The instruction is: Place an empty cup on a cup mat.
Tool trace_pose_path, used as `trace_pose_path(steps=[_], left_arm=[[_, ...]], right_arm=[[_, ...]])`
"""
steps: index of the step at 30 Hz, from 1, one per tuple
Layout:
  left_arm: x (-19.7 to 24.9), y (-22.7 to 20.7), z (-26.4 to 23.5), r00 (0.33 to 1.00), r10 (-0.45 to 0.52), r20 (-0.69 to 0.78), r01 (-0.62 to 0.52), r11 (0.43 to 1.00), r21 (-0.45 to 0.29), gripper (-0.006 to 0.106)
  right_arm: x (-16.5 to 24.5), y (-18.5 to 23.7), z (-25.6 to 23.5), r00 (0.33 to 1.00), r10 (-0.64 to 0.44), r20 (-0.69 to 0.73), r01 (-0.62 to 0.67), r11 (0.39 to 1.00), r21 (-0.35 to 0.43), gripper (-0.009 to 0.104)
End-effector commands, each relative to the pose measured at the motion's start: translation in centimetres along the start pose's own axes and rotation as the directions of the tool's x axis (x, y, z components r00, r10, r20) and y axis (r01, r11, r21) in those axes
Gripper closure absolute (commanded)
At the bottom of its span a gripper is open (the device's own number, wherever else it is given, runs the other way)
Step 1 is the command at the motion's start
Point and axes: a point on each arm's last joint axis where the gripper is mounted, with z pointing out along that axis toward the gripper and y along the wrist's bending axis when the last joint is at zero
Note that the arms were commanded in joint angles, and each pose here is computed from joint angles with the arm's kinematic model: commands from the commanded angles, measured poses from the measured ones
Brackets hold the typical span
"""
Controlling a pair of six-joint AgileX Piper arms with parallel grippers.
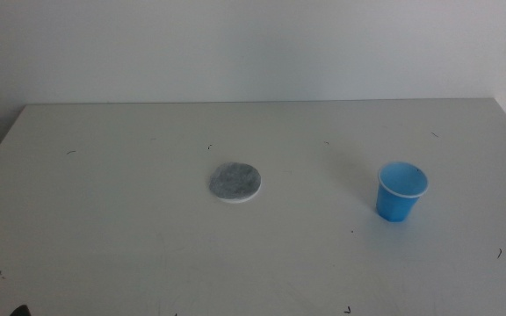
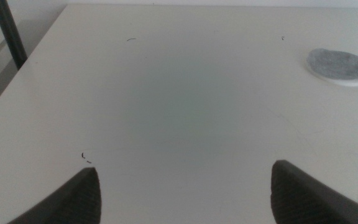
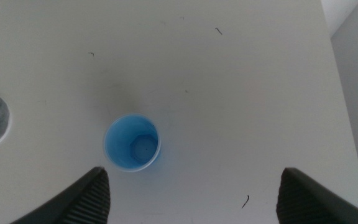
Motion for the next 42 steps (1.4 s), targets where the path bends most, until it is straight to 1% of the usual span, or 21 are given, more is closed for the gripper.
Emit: trace_pose_path(steps=[1,3,6,11,16,27,30,42], left_arm=[[-0.8,-0.1,-0.2,0.996,-0.012,0.084,0.011,1.0,0.011,-0.005],[-0.8,-0.1,-0.2,0.996,-0.012,0.084,0.011,1.0,0.011,-0.005],[-0.8,-0.1,-0.2,0.996,-0.012,0.084,0.011,1.0,0.011,-0.005],[-0.8,-0.1,-0.2,0.996,-0.012,0.084,0.011,1.0,0.011,-0.005],[-0.8,-0.1,-0.2,0.996,-0.012,0.084,0.011,1.0,0.011,-0.005],[-0.8,-0.1,-0.2,0.996,-0.012,0.084,0.011,1.0,0.011,-0.005],[-0.8,-0.1,-0.2,0.997,-0.011,0.082,0.011,1.0,0.011,-0.005],[-0.8,-0.1,-0.2,0.997,-0.011,0.082,0.011,1.0,0.011,-0.005]], right_arm=[[-1.6,0.4,-0.5,0.999,-0.014,0.051,0.014,1.0,-0.01,0.024],[-2.5,0.5,0.7,0.999,-0.014,0.035,0.014,1.0,-0.006,0.024],[-3.3,0.9,2.6,1.0,-0.001,-0.002,0.001,1.0,-0.027,0.024],[-3.5,1.4,6.4,0.995,0.019,-0.095,-0.025,0.998,-0.058,0.024],[-3.4,1.6,9.2,0.986,0.017,-0.164,-0.026,0.998,-0.053,0.024],[-2.0,4.7,14.0,0.956,-0.07,-0.286,0.052,0.996,-0.069,0.025],[-1.5,5.3,15.4,0.943,-0.086,-0.321,0.067,0.995,-0.072,0.028],[-0.5,5.3,18.2,0.912,-0.096,-0.399,0.085,0.995,-0.044,0.047]])
